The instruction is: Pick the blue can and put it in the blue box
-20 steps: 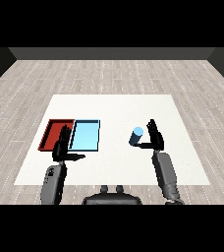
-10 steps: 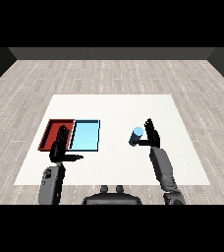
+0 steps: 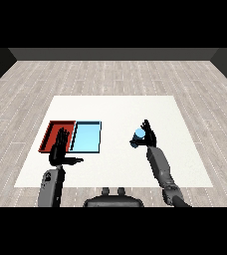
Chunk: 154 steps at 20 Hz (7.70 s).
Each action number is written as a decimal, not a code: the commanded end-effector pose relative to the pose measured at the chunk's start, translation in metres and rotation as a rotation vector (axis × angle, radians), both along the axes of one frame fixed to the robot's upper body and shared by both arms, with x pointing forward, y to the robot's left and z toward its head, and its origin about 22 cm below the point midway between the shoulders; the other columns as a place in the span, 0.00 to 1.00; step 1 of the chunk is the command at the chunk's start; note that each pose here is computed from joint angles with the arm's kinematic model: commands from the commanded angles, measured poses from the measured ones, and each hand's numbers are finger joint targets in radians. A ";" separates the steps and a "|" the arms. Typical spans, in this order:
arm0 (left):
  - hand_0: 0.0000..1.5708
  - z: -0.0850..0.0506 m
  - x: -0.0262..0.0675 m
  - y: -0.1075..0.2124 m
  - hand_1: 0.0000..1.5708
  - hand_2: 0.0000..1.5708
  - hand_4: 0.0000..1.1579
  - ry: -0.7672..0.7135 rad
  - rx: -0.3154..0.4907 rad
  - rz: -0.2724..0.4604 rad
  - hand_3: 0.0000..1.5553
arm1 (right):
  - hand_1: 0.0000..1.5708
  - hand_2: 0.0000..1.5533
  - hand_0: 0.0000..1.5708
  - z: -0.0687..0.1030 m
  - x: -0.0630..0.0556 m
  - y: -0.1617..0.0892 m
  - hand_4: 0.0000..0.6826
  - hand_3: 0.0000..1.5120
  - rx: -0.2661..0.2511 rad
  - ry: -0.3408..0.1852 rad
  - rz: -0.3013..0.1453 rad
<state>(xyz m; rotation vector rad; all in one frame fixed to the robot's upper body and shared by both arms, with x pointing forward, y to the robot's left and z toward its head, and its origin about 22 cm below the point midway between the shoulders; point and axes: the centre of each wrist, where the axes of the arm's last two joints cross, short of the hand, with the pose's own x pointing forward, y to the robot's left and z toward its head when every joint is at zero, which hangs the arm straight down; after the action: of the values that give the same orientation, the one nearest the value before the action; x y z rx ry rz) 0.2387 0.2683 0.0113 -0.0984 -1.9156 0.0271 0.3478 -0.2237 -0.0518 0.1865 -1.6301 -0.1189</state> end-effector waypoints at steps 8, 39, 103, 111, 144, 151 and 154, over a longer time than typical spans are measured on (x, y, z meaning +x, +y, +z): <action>0.00 0.009 -0.0024 -0.008 0.00 0.00 0.00 -0.015 0.009 0.006 0.00 | 0.00 0.00 0.00 -0.011 0.016 0.017 0.00 0.00 0.006 0.011 -0.003; 0.00 0.004 0.0096 -0.041 0.00 0.00 0.00 0.075 -0.041 -0.119 0.00 | 0.94 0.94 0.94 0.098 0.012 0.084 0.94 0.95 -0.168 -0.248 0.048; 0.00 -0.020 0.0548 -0.197 0.00 0.00 0.00 0.218 0.020 -0.306 0.00 | 0.94 0.94 0.94 0.108 -0.049 0.149 0.79 0.92 -0.184 -0.332 0.269; 0.00 -0.019 0.0570 -0.204 0.00 0.00 0.00 0.267 0.168 -0.201 0.00 | 0.95 0.94 0.95 0.117 -0.049 0.157 0.84 0.93 -0.114 -0.318 0.304; 1.00 -0.011 0.0725 -0.206 1.00 0.99 0.96 0.059 -0.002 -0.038 0.94 | 0.00 0.00 0.00 0.106 -0.046 0.152 0.00 0.00 -0.133 -0.276 0.247; 1.00 -0.011 0.0774 -0.196 1.00 1.00 0.99 0.041 0.089 0.004 0.95 | 0.00 0.00 0.00 0.132 -0.031 0.124 0.00 0.00 -0.039 -0.293 0.183; 1.00 -0.019 0.0773 -0.167 1.00 1.00 0.99 0.011 0.118 0.024 0.96 | 0.00 0.00 0.00 0.119 -0.044 0.100 0.00 0.00 -0.032 -0.321 0.195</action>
<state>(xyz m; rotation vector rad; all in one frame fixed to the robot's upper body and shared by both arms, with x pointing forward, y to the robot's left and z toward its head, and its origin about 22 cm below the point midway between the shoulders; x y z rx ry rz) 0.3122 0.0765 -0.0091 -0.0290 -1.8785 -0.0619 0.3032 -0.1034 0.0682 0.3275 -1.9076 0.1151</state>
